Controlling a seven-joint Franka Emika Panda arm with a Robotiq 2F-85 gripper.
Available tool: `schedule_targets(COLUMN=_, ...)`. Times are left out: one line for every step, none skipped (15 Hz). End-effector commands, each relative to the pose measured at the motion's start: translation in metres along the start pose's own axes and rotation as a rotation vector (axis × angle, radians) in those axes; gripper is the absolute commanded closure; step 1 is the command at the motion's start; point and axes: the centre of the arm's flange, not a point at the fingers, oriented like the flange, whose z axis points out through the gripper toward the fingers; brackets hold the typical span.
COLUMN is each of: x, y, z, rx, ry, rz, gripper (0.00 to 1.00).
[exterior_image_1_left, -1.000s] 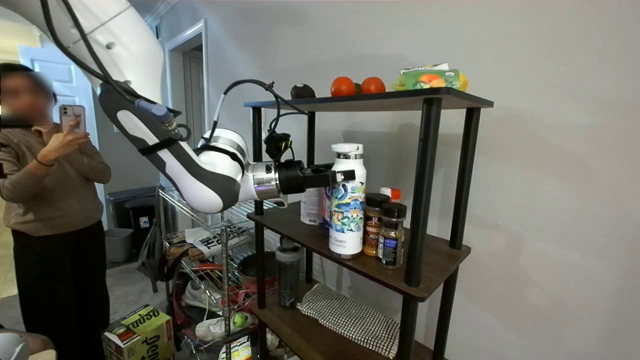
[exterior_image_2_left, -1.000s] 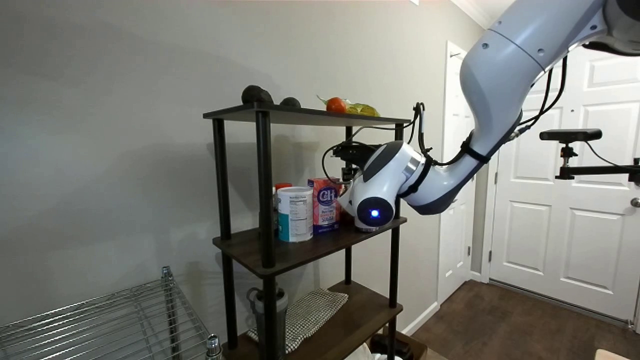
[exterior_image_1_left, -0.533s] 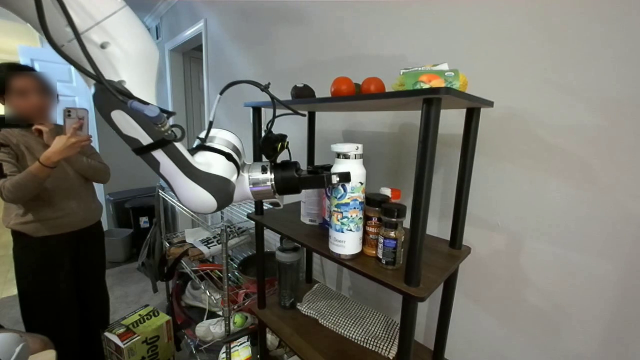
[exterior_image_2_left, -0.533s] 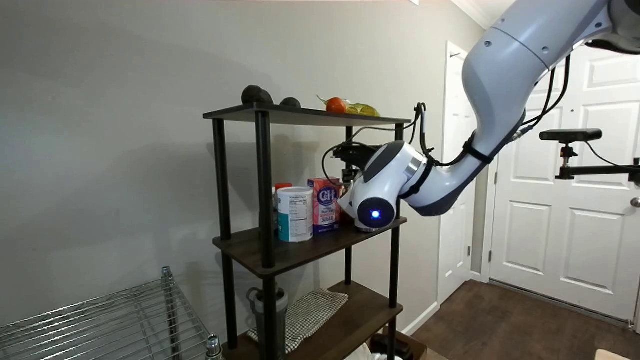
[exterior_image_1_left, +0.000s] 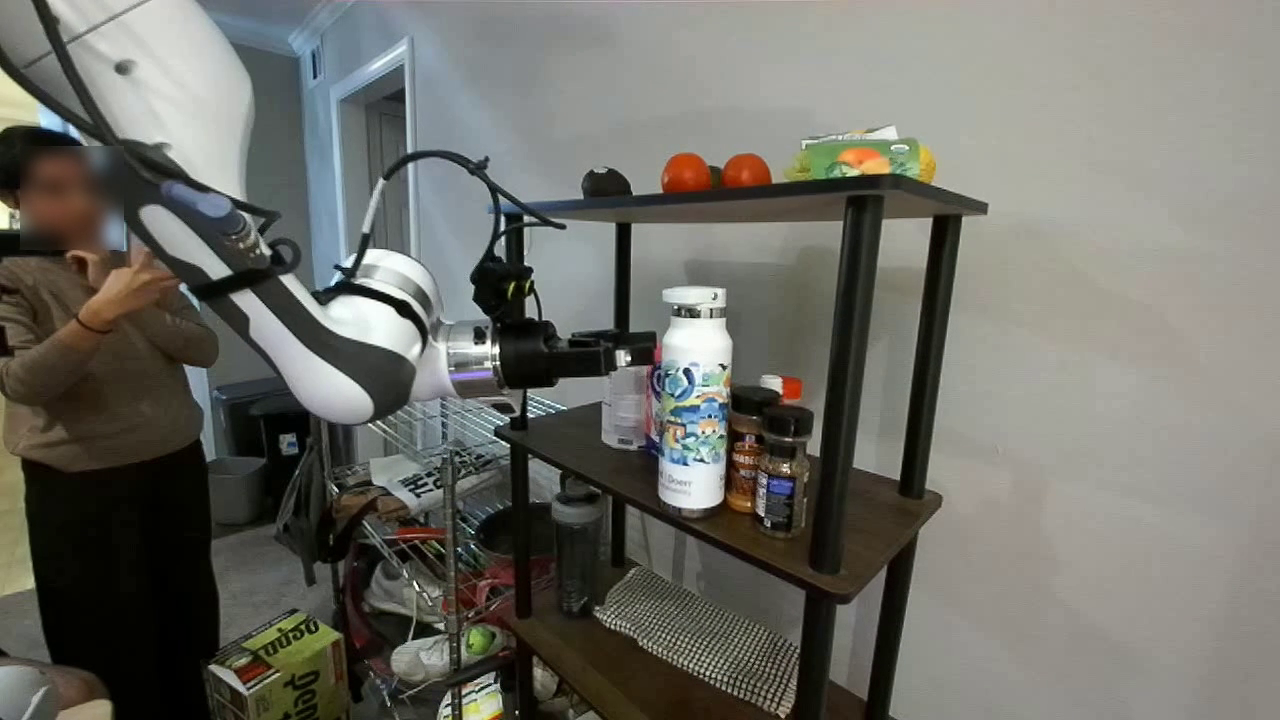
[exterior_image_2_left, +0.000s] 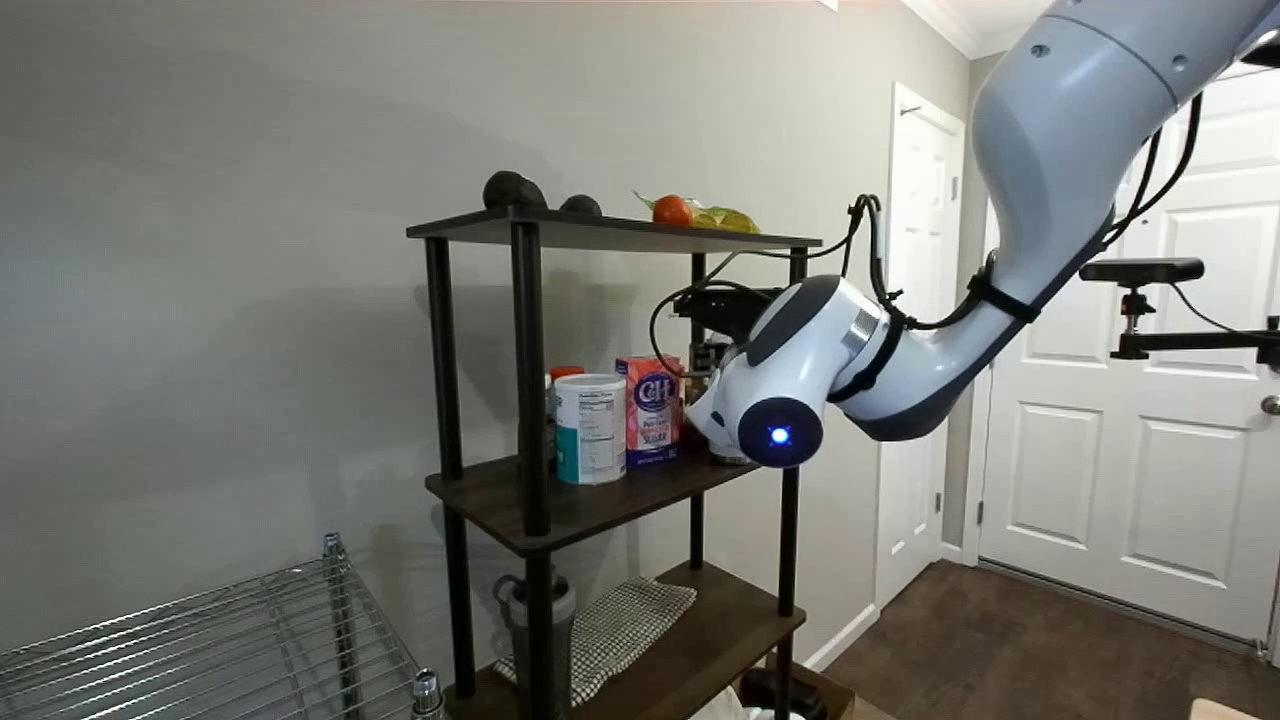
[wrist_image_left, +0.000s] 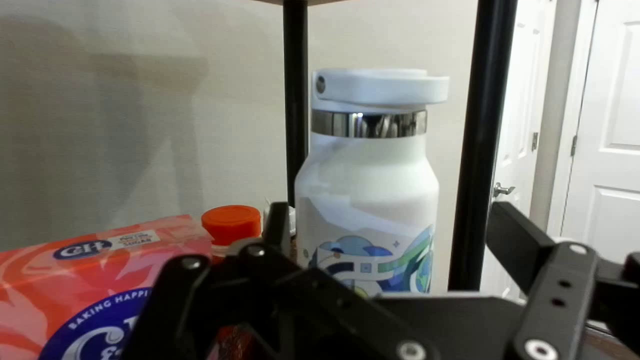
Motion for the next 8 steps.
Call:
schedule_targets(x=-0.015, y=-0.011, z=-0.028, rx=-0.037, ry=-0.011, rz=-0.057, gripper=0.0)
schedule_targets(x=-0.016, y=-0.01, z=-0.033, rx=-0.061, ry=-0.013, rz=-0.072, gripper=0.0)
schedule_targets(x=-0.016, y=-0.008, z=-0.038, rx=-0.078, ry=-0.014, rz=-0.086, gripper=0.0)
schedule_targets(x=-0.018, y=-0.007, z=-0.043, rx=-0.1, ry=-0.017, rz=-0.101, gripper=0.0)
schedule_targets(x=-0.019, y=-0.006, z=-0.047, rx=-0.118, ry=-0.018, rz=-0.114, gripper=0.0)
schedule_targets(x=-0.02, y=-0.004, z=-0.052, rx=-0.141, ry=-0.019, rz=-0.129, gripper=0.0)
schedule_targets(x=-0.021, y=-0.003, z=-0.056, rx=-0.162, ry=-0.018, rz=-0.136, gripper=0.0)
schedule_targets(x=-0.022, y=0.0, z=-0.061, rx=-0.198, ry=-0.017, rz=-0.144, gripper=0.0)
